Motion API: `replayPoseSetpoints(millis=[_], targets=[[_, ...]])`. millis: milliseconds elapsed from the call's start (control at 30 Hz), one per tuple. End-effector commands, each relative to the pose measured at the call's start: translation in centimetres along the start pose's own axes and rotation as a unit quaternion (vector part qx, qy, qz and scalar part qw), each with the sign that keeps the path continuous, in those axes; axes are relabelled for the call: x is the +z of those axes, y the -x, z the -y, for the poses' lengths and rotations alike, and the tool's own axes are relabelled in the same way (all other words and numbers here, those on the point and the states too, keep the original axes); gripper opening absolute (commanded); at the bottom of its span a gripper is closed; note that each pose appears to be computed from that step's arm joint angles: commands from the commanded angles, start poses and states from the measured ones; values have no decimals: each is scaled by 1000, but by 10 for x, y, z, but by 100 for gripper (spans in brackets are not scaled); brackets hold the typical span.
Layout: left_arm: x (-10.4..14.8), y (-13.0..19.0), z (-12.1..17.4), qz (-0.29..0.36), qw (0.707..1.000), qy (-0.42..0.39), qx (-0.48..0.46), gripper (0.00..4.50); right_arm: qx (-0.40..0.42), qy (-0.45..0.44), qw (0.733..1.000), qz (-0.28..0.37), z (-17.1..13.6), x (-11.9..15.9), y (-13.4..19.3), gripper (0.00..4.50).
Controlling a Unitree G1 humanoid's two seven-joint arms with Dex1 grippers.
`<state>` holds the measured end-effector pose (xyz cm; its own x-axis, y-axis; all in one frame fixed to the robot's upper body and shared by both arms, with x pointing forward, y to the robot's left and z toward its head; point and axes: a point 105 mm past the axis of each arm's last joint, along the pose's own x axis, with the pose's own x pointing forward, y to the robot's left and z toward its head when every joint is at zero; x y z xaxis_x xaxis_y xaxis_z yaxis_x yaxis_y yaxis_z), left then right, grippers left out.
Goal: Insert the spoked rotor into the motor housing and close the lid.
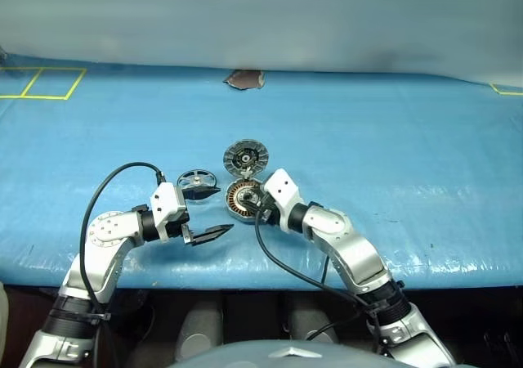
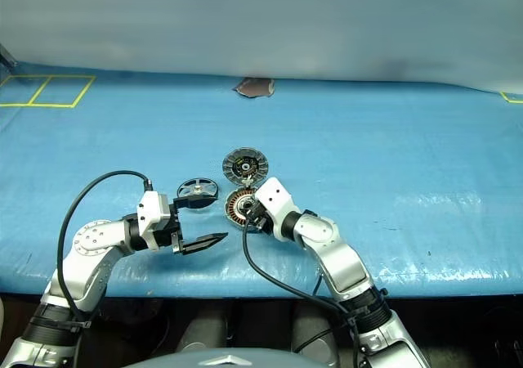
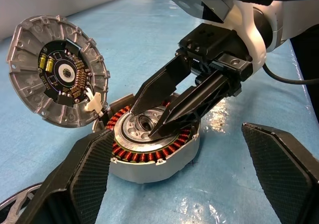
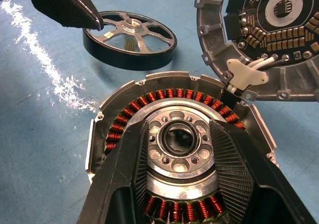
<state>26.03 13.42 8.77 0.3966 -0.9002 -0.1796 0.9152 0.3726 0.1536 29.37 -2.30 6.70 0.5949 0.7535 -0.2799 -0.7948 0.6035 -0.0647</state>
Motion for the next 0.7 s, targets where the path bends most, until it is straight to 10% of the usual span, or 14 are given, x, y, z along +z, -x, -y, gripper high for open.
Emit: replayPoseSetpoints(millis=[33,167,433,700], targets=[[5,-1,-3,5,1000,-18,3,450,2,13,999,44,-2,23,2,205],[5,-1,-3,5,1000,-18,2,450,5,1,998,61,-2,30,2,205],[4,-1,-3,5,1000,-19,5,450,-2,-10,998,55,2,24,0,2],[3,0,-4,1,1000,-17,11,450,-8,-15,999,43,6,17,-5,2]])
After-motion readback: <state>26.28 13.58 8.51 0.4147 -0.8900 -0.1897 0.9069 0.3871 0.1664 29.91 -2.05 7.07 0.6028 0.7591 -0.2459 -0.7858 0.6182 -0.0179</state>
